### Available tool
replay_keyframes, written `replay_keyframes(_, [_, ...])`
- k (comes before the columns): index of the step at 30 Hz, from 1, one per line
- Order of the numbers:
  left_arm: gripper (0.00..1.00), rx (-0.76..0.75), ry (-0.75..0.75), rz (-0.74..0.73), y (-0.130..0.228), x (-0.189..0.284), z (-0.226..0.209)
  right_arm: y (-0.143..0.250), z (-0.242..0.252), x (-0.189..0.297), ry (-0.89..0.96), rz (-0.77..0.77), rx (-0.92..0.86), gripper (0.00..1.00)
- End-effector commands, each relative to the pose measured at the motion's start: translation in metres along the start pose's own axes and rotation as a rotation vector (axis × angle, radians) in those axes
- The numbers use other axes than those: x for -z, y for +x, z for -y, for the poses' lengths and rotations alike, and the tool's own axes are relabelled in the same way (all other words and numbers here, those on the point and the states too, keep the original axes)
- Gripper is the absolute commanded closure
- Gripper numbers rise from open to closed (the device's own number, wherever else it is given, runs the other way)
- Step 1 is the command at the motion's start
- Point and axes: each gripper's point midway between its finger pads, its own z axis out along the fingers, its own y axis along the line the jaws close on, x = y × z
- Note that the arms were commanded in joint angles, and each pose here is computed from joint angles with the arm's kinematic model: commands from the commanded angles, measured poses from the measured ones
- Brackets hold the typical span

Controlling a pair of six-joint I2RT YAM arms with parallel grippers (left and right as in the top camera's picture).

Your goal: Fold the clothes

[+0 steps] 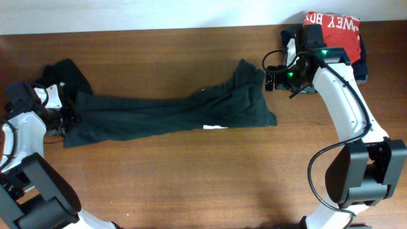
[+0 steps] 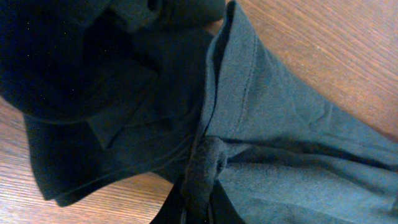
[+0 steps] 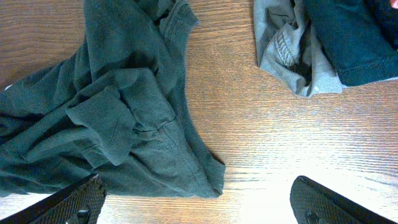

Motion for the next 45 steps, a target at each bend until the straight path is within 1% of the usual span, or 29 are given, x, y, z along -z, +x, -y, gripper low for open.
replay_keyframes(1, [0.99,-0.067,0.059,0.036,-0.012,0.009,0.017,0.002,-0.001,-0.003,-0.005,-0.010,0.000,0.01])
replay_keyframes(5, [0.99,-0.120,0.136,0.045,-0.015,0.008,0.049,0.002,-0.001,-0.003,-0.005,-0.010,0.000,0.01])
replay_keyframes(9, [0.99,-0.235,0.291,0.032,-0.008,0.001,0.116,0.002,-0.001,-0.003,-0.005,-0.010,0.000,0.01])
replay_keyframes(13, [0.99,-0.374,0.360,0.032,0.003,-0.007,0.178,0.002,-0.001,-0.003,-0.005,-0.010,0.000,0.01])
replay_keyframes(14, [1.00,-0.429,0.391,0.037,0.009,-0.010,0.208,0.002,0.000,-0.003,-0.003,-0.010,-0.001,0.01])
replay_keyframes(16, [0.99,-0.467,0.425,0.043,0.016,-0.011,0.235,0.002,0.001,-0.003,0.003,-0.009,-0.002,0.01])
replay_keyframes(17, [1.00,-0.507,0.456,0.050,0.023,-0.011,0.260,0.002,0.003,-0.003,0.015,-0.008,-0.001,0.01])
replay_keyframes(19, [0.99,-0.542,0.460,0.061,0.029,-0.012,0.278,0.002,0.003,-0.003,0.015,-0.009,-0.001,0.01])
replay_keyframes(23, [0.99,-0.576,0.413,0.078,0.036,-0.017,0.295,0.002,0.003,-0.003,0.015,-0.009,-0.001,0.01])
replay_keyframes(30, [0.99,-0.622,0.458,0.068,0.056,-0.015,0.327,0.002,0.003,-0.003,0.015,-0.008,-0.001,0.01])
replay_keyframes(37, [0.99,-0.662,0.481,0.025,0.079,-0.014,0.344,0.002,0.004,-0.003,0.019,-0.008,-0.001,0.01])
replay_keyframes(40, [1.00,-0.660,0.428,-0.019,0.089,-0.019,0.335,0.002,0.004,-0.003,0.022,-0.010,-0.001,0.01])
replay_keyframes(45, [1.00,-0.642,0.284,-0.108,0.103,-0.027,0.304,0.003,0.004,-0.003,0.023,-0.011,-0.001,0.01])
